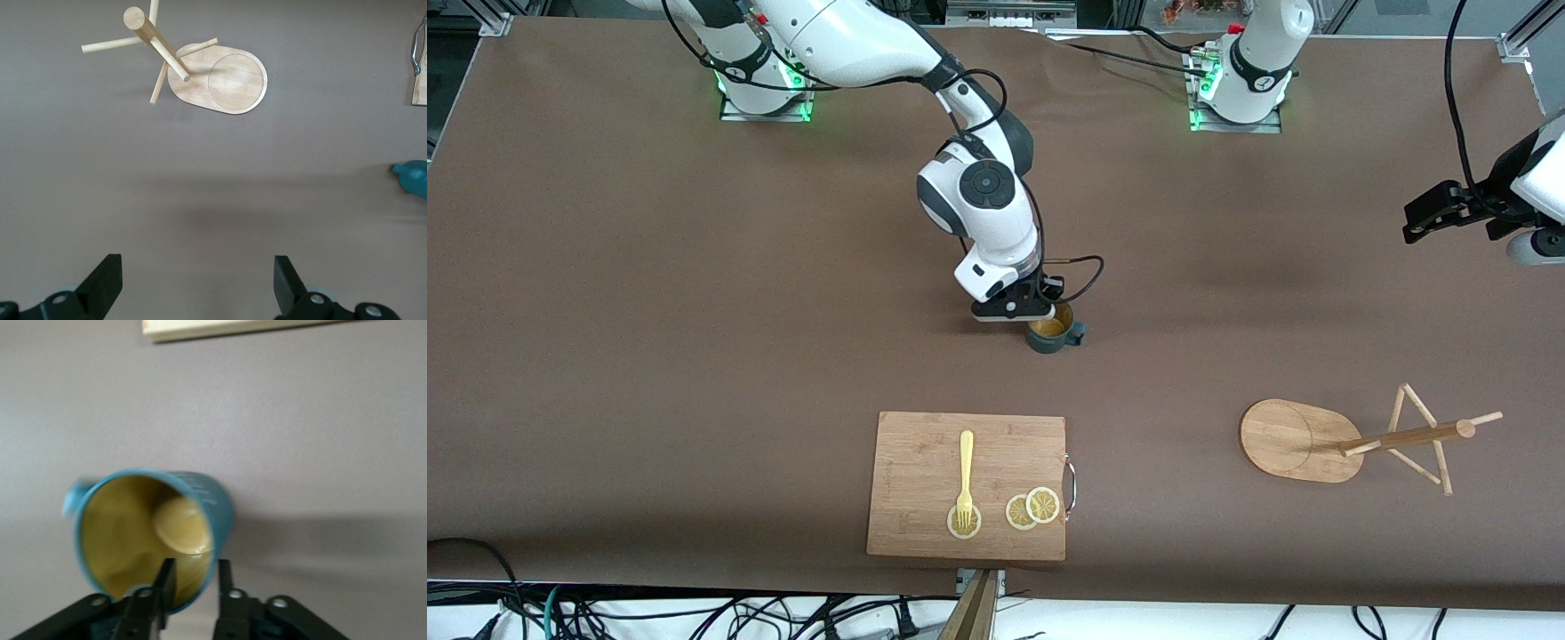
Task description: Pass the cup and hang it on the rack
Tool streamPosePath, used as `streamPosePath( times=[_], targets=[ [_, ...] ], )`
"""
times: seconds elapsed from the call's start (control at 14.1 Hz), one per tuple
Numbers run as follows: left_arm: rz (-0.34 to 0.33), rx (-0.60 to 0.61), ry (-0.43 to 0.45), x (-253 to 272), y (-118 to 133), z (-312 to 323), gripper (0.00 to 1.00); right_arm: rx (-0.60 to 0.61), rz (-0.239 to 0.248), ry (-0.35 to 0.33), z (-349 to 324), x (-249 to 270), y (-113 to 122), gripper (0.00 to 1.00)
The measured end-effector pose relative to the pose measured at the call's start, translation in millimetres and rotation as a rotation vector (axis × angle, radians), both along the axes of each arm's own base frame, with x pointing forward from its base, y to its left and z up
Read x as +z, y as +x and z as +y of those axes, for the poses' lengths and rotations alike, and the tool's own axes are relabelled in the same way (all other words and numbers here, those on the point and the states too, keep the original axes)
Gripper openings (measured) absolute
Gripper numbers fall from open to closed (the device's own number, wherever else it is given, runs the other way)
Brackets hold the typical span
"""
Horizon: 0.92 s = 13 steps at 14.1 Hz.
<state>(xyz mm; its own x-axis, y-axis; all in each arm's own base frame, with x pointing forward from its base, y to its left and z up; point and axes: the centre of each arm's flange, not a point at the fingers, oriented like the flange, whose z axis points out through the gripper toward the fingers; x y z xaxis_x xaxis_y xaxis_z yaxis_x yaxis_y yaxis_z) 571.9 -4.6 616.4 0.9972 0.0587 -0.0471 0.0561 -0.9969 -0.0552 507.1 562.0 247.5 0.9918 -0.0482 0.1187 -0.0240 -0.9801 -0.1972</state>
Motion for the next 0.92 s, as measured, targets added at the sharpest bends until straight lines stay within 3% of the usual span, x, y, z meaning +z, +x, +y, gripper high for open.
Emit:
streamPosePath(
  times=[0.14,0.28,0.43,0.71,0.92],
  targets=[
    [0.0,0.0,0.0,0,0,0,1.0,0.005,-0.014,0.013,6,8,-1,0.6],
    [0.008,-0.001,0.0,-4,0,0,1.0,-0.013,-0.053,0.04,2,39,14,0.79],
    [0.028,-0.007,0.0,-13,0,-3,1.0,-0.037,-0.062,0.032,-15,81,28,0.99],
    [0.074,-0.034,0.0,-37,2,-18,1.0,-0.111,0.029,-0.124,-79,160,44,1.0],
    [0.151,-0.084,-0.001,-93,4,-44,1.0,-0.192,0.108,-0.252,-144,200,56,1.0]
  ],
)
